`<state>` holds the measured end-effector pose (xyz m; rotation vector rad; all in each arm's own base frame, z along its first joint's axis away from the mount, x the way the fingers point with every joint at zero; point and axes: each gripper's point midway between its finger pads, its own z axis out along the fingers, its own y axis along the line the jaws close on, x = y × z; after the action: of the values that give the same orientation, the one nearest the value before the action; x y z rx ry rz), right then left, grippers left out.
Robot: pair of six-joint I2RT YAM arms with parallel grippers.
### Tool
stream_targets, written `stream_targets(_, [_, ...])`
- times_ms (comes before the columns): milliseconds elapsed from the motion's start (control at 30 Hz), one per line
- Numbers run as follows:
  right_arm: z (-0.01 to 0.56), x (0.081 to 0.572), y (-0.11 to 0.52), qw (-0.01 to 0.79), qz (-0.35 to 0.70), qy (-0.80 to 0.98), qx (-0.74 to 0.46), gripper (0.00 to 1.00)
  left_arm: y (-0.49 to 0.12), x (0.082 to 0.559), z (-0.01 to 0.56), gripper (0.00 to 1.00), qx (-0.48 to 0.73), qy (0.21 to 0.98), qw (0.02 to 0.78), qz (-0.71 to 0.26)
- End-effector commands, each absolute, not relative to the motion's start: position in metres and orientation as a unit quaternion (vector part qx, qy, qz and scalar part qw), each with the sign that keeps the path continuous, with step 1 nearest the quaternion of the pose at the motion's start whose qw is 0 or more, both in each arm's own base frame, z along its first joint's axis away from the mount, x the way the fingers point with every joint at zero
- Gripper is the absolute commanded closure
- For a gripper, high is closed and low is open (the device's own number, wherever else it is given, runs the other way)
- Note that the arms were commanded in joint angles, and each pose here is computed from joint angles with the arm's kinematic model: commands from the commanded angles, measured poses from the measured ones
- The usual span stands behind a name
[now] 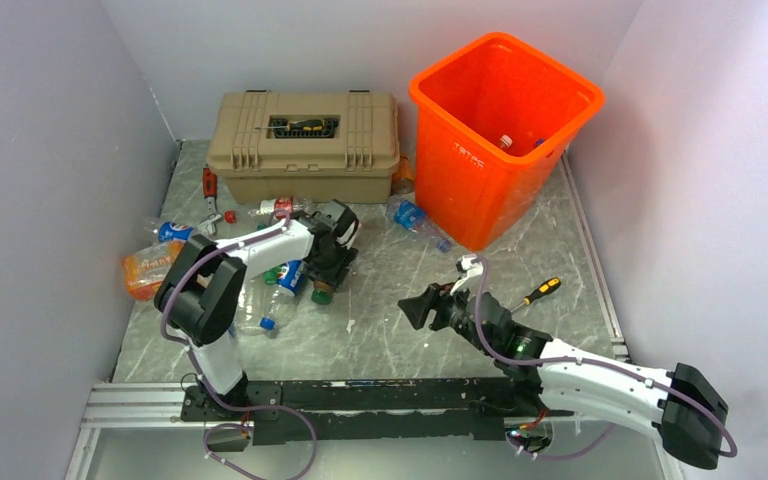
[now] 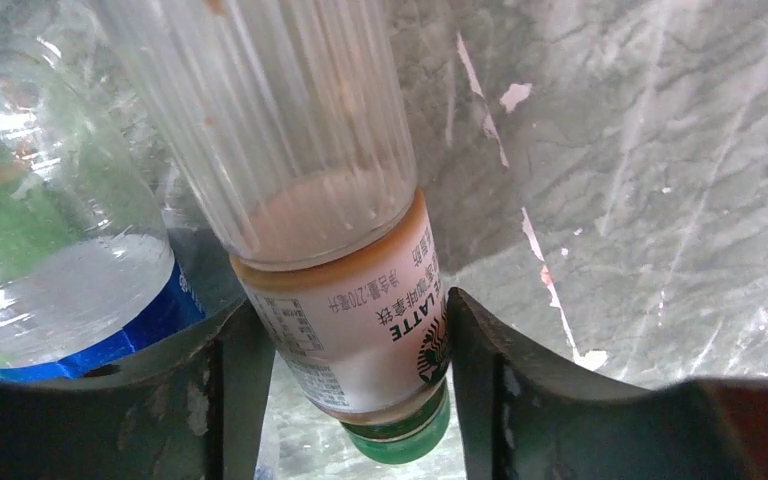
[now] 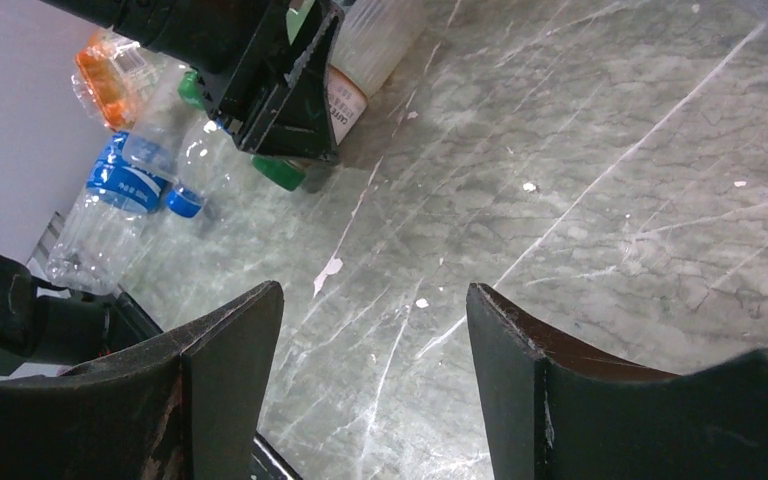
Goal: Put the plastic bottles in the bin
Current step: Pick up the plastic bottle at the center of the board.
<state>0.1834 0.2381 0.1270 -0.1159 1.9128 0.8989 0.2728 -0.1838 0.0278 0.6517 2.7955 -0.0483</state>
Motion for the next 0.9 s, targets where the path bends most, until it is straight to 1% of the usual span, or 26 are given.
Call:
stream_targets(0, [0.148,0.181,0.251,0.493,0.409,0.766,-0.049,0.29,-0.200,0.277,0.052,0.46,0.215,0.960,0.168,-0.063])
stream_targets(67, [0.144,0.175,0.256,0.482,0.420,0.766,-0.062,0.28,-0.207,0.276,0.064,0.51,0.212,0.956,0.182,-0.089])
stream_targets(133, [0.143,0.169,0.264,0.469,0.437,0.764,-0.078,0.25,-0.221,0.274,0.086,0.54,0.205,0.945,0.214,-0.138])
stream_targets(233, [0.147,0.162,0.277,0.455,0.471,0.752,-0.080,0.20,-0.245,0.275,0.143,0.59,0.190,0.902,0.308,-0.237])
stream_targets(367, [0.177,0.158,0.296,0.479,0.514,0.707,-0.078,0.16,-0.260,0.268,0.224,0.64,0.148,0.821,0.422,-0.355])
stream_targets(433, [0.196,0.157,0.304,0.503,0.519,0.687,-0.078,0.14,-0.257,0.263,0.258,0.64,0.108,0.783,0.465,-0.399])
stream_targets(500, [0.212,0.156,0.311,0.522,0.523,0.669,-0.076,0.13,-0.253,0.260,0.282,0.64,0.070,0.750,0.493,-0.435])
stream_targets(633, [0.243,0.159,0.315,0.552,0.539,0.633,-0.065,0.11,-0.244,0.246,0.311,0.65,0.013,0.699,0.515,-0.496])
stream_targets(867, [0.288,0.166,0.333,0.581,0.543,0.601,-0.083,0.09,-0.240,0.229,0.313,0.67,-0.036,0.663,0.494,-0.561])
